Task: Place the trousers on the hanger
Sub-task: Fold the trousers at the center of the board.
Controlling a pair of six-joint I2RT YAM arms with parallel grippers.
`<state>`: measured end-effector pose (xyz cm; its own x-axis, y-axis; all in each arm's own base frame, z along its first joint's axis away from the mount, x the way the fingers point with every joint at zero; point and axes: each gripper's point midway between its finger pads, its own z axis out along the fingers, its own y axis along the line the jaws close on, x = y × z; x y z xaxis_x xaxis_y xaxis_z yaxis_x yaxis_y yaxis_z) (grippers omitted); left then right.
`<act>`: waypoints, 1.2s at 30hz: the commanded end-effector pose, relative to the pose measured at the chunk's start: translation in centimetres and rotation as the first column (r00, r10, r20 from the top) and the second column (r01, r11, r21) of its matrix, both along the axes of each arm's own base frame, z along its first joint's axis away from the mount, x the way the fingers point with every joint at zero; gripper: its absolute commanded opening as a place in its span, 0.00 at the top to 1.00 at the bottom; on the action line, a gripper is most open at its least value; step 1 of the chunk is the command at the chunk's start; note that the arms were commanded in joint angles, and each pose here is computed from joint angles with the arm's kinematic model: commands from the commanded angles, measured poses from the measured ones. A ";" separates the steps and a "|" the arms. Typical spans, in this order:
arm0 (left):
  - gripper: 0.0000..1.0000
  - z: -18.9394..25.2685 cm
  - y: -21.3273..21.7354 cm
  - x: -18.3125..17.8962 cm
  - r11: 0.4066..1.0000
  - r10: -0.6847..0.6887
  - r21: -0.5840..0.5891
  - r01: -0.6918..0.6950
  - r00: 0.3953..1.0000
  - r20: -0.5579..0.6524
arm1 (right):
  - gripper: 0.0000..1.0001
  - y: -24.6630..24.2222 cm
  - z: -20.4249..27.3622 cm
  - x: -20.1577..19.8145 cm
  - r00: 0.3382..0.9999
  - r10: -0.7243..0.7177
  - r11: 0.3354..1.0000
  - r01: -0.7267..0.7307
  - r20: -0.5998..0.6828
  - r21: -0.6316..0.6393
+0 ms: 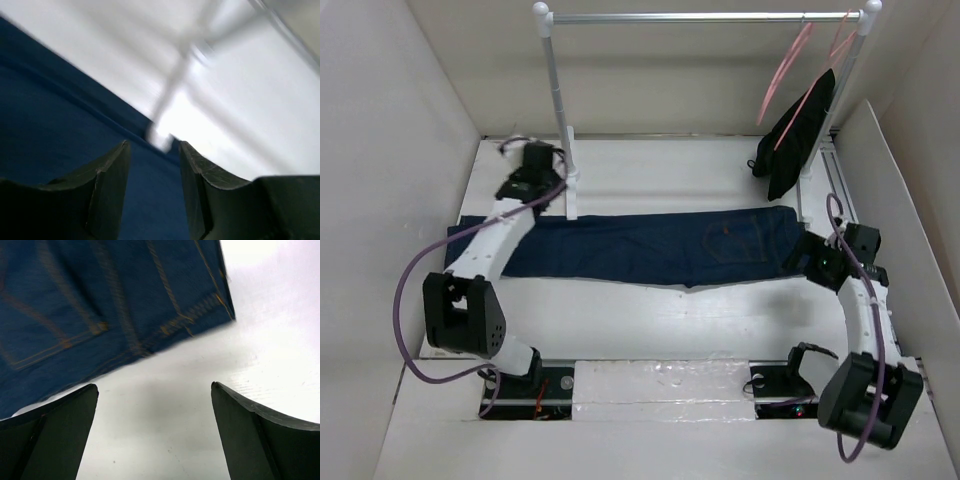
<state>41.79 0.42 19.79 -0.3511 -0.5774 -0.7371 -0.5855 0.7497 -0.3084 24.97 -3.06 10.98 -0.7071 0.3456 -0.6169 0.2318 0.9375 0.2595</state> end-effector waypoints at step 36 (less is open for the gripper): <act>0.63 -15.3 -20.2 -13.0 0.799 -0.563 -0.039 0.600 0.725 -0.397 | 1.00 -12.2 14.1 0.1 0.868 -0.386 0.851 0.466 0.313 -0.243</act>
<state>30.17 -17.71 4.97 -0.8234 -0.1687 -0.5417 -0.1302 0.9855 -0.1090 27.16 -13.62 21.83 -0.3144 0.4625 -0.8290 0.5597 0.7957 0.2316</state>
